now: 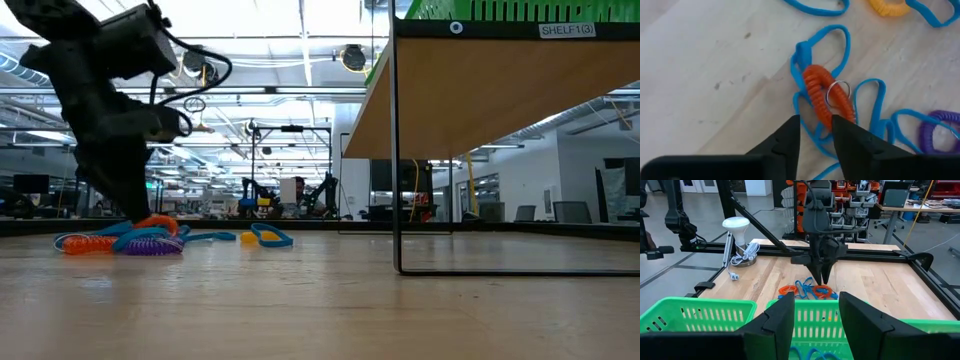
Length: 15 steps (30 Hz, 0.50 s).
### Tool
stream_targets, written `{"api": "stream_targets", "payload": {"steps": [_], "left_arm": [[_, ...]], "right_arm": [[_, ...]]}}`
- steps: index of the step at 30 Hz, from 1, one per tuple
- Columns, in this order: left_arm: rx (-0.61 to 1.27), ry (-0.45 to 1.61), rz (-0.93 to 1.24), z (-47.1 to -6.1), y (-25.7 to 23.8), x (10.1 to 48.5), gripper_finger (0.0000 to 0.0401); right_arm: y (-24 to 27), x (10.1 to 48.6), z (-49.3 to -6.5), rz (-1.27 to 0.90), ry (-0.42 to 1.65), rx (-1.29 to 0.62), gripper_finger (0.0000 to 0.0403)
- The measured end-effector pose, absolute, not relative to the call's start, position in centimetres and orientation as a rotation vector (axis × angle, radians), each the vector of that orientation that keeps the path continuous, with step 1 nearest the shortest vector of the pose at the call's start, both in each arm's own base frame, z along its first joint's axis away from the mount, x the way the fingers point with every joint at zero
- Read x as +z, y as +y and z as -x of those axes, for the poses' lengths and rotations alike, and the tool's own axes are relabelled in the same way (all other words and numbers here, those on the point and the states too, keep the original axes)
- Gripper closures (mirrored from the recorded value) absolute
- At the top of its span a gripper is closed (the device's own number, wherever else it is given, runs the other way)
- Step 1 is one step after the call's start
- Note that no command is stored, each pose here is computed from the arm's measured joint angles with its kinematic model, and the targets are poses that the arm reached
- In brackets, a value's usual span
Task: Pick & Place Office Desk Supplies
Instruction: Put the blue rubber band into the middle green bin
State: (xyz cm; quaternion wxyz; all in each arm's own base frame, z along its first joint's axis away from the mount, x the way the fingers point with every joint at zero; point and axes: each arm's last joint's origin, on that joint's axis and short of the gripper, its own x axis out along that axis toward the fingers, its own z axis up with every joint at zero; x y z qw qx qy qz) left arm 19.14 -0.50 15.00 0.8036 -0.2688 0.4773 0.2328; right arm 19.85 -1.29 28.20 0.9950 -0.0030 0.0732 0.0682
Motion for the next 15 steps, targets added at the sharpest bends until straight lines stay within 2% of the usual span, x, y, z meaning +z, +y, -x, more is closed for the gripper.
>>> {"api": "stream_targets", "payload": {"steps": [6,15], "left_arm": [[0.470,1.003,0.555,-20.0,-0.5,14.5,0.0269],[0.201,0.840,0.538,-22.0,-1.1,15.7,0.0270]], "right_arm": [[-1.3,28.2,-19.9,0.006,0.147,0.137,0.0259],[-1.3,28.2,-19.9,0.006,0.147,0.137,0.0259]]}}
